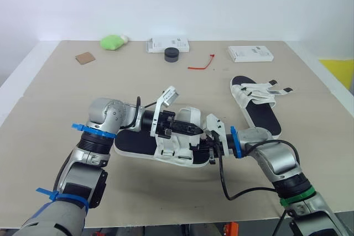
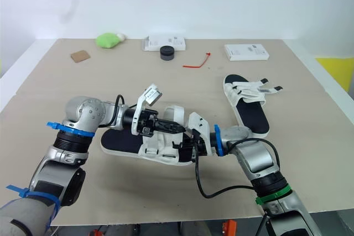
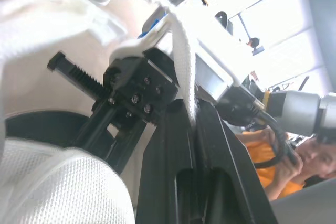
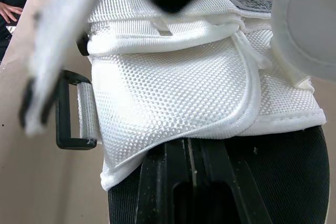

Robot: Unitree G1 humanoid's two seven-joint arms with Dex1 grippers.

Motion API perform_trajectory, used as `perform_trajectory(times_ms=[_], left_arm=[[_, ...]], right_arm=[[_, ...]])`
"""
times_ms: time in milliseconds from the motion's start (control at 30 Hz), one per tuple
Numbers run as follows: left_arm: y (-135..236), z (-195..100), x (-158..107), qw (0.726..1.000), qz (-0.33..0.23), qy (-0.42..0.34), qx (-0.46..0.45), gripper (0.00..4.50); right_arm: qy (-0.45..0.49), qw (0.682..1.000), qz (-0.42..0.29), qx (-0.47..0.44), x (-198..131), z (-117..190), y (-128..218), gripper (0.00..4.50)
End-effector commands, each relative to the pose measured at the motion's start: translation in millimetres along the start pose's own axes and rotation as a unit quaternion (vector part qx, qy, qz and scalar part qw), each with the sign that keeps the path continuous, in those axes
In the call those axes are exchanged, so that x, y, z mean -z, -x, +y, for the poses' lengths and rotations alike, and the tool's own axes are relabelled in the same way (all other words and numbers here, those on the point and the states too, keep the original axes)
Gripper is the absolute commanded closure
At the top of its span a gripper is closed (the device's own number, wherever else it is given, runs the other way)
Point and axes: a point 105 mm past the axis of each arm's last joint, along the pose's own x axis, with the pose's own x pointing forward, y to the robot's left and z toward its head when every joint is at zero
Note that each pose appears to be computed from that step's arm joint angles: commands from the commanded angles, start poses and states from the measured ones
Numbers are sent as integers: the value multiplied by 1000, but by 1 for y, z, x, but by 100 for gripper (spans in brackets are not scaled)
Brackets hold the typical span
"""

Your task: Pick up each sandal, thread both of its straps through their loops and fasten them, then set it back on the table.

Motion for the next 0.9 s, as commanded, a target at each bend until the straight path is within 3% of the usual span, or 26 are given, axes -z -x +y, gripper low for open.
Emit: perform_trajectory(times_ms=[33,400,700,900], left_arm=[[2,-5,0,1000,-3,-9,4,443],[3,11,16,999,14,-30,-27,443],[5,7,13,999,16,-39,-17,443],[9,4,22,998,47,-34,-13,443]], right_arm=[[-47,998,40,24,29,-5,0,450],[-47,998,39,23,28,-4,0,450],[-46,998,41,23,29,-4,0,450],[-45,998,40,21,28,-4,0,450]])
